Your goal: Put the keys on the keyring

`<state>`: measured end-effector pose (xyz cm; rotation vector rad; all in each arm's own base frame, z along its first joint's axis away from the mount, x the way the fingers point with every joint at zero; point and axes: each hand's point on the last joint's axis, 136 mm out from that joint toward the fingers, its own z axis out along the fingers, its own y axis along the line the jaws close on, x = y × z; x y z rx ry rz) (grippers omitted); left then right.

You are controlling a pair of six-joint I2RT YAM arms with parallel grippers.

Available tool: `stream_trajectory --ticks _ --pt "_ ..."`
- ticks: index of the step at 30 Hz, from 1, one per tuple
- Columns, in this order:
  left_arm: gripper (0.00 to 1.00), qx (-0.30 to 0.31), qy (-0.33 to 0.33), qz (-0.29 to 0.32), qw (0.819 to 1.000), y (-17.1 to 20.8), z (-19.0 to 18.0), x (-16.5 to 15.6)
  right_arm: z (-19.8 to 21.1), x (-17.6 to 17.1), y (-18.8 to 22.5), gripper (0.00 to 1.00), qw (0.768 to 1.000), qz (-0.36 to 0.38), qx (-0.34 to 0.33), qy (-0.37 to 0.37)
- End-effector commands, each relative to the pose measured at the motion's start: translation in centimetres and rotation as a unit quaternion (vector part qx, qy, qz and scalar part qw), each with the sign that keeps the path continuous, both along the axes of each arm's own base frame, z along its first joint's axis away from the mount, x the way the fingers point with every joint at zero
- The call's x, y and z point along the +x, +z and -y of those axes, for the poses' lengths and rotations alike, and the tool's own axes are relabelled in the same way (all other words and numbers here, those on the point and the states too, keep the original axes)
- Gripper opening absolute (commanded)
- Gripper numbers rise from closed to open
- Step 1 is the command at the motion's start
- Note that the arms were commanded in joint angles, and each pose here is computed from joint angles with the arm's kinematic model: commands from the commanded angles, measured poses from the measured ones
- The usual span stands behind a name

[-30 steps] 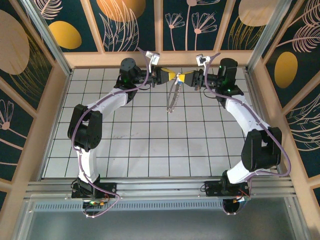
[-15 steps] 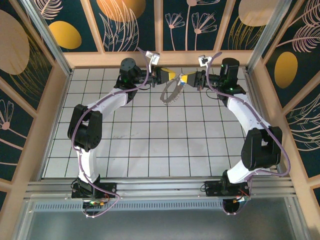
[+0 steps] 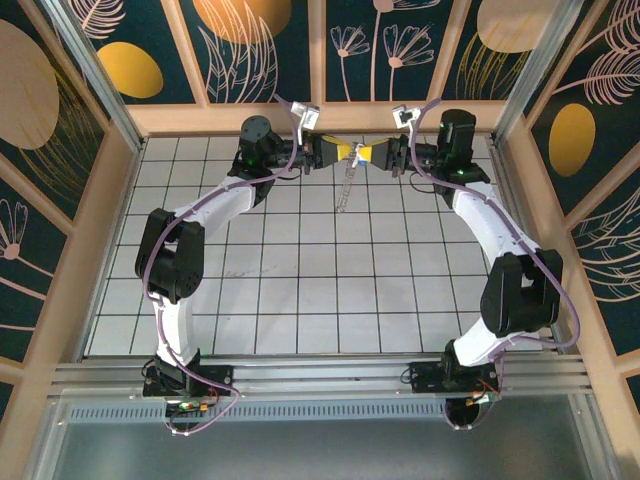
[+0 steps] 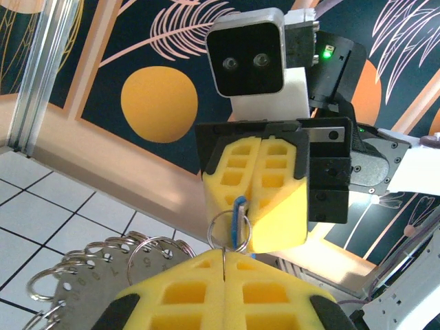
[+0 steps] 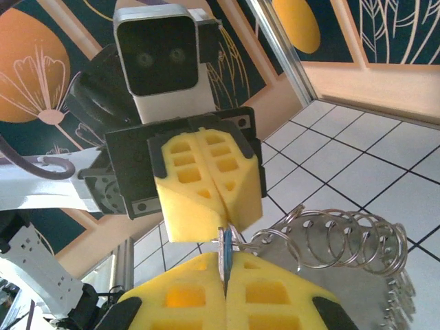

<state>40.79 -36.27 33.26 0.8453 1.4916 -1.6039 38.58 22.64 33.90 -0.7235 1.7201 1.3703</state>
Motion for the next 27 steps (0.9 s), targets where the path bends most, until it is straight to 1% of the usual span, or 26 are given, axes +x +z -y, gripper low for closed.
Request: stream_trajectory --ticks 1,7,14,16,18,21,25,27 --pt "0.0 -0.018 0.007 0.042 0.999 2.4 -0.6 -0.4 -0.2 -0.2 1.0 0.0 1.0 0.024 -0.001 0.011" --pt "0.0 -0.017 0.012 0.041 0.999 2.4 -0.6 -0.2 0.1 0.0 0.3 0.0 1.0 0.018 -0.005 0.004" --pt "0.01 -0.019 0.047 0.017 0.999 1.8 -1.2 1.4 0.2 0.3 0.2 0.0 1.0 0.012 -0.005 0.007" --pt "0.07 -0.02 0.05 0.011 0.998 1.6 -1.4 1.6 0.1 0.5 0.1 0.0 1.0 0.012 -0.006 0.01" --pt "0.16 -0.021 0.056 0.008 0.998 1.6 -1.6 1.8 0.2 0.9 -0.4 0.0 1.0 0.007 -0.009 0.012" --pt "0.24 -0.022 0.063 0.003 0.998 1.4 -1.8 2.1 0.3 1.5 -1.2 0.0 1.0 0.002 -0.009 0.015" --pt "0.27 -0.024 0.071 -0.003 0.997 1.1 -2.2 2.4 0.3 2.4 -2.2 0.0 1.0 -0.007 -0.008 0.024" --pt "0.31 -0.025 0.079 -0.006 0.997 1.0 -2.5 2.7 0.2 2.9 -2.7 0.0 0.999 -0.014 -0.008 0.03"
